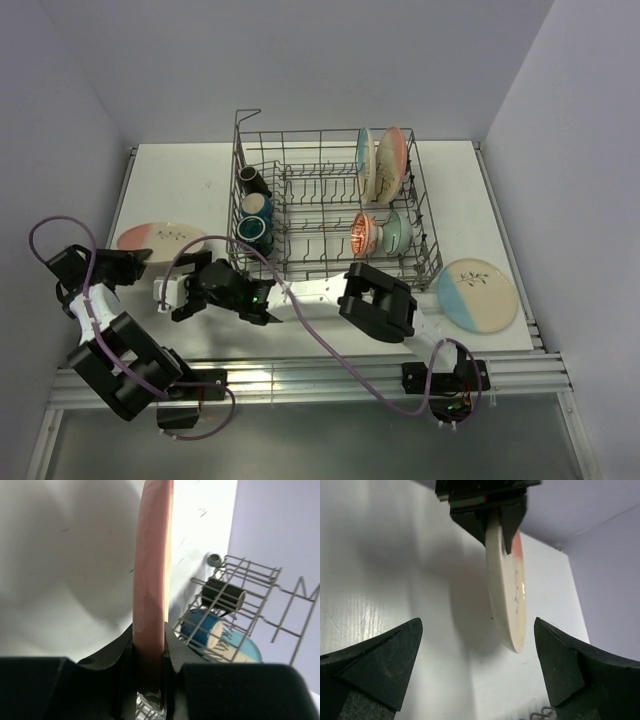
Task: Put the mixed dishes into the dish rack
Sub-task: Grab a plate with the left arm, then pass the plate from the left arm to the right
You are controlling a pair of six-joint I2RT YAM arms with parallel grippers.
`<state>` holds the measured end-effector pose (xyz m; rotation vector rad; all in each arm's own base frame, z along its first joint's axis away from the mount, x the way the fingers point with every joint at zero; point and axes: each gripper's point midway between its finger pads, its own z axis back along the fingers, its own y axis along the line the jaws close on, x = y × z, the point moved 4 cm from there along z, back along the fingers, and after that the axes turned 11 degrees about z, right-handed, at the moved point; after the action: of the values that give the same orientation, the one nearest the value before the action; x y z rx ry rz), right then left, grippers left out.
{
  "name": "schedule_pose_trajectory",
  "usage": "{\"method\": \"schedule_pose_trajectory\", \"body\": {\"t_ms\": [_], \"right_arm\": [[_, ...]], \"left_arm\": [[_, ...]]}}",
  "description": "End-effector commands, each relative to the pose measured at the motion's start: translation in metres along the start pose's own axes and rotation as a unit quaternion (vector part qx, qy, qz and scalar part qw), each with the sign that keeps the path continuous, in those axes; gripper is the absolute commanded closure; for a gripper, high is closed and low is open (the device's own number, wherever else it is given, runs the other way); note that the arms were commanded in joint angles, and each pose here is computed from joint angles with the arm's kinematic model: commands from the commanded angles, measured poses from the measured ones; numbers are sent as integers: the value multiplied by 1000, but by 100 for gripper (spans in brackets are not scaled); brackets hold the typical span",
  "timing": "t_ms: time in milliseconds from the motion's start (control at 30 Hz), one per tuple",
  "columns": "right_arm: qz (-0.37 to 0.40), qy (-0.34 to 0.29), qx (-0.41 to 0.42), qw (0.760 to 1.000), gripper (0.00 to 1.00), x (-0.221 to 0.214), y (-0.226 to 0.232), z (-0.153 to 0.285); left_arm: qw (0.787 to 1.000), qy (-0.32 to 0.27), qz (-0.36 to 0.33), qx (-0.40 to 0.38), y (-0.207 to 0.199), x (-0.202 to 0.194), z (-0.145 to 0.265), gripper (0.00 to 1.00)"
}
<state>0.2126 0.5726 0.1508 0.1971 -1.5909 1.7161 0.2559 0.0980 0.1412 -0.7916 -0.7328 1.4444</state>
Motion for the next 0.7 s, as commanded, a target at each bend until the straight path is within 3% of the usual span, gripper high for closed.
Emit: {"method": "schedule_pose_trajectory", "body": {"t_ms": [0,267,667], "right_arm": [[-12,-72,-92,993,0,53,-71,29],[59,-110,-140,982,0,56,-81,57],[119,-224,-285,924,0,76,-103,103]], "left_arm": [[991,-7,-44,-124,-67,8,18,100],[977,11,-71,-201,-106,5,35,100],[962,34,-78,-260,-127,-1,46,100]]}}
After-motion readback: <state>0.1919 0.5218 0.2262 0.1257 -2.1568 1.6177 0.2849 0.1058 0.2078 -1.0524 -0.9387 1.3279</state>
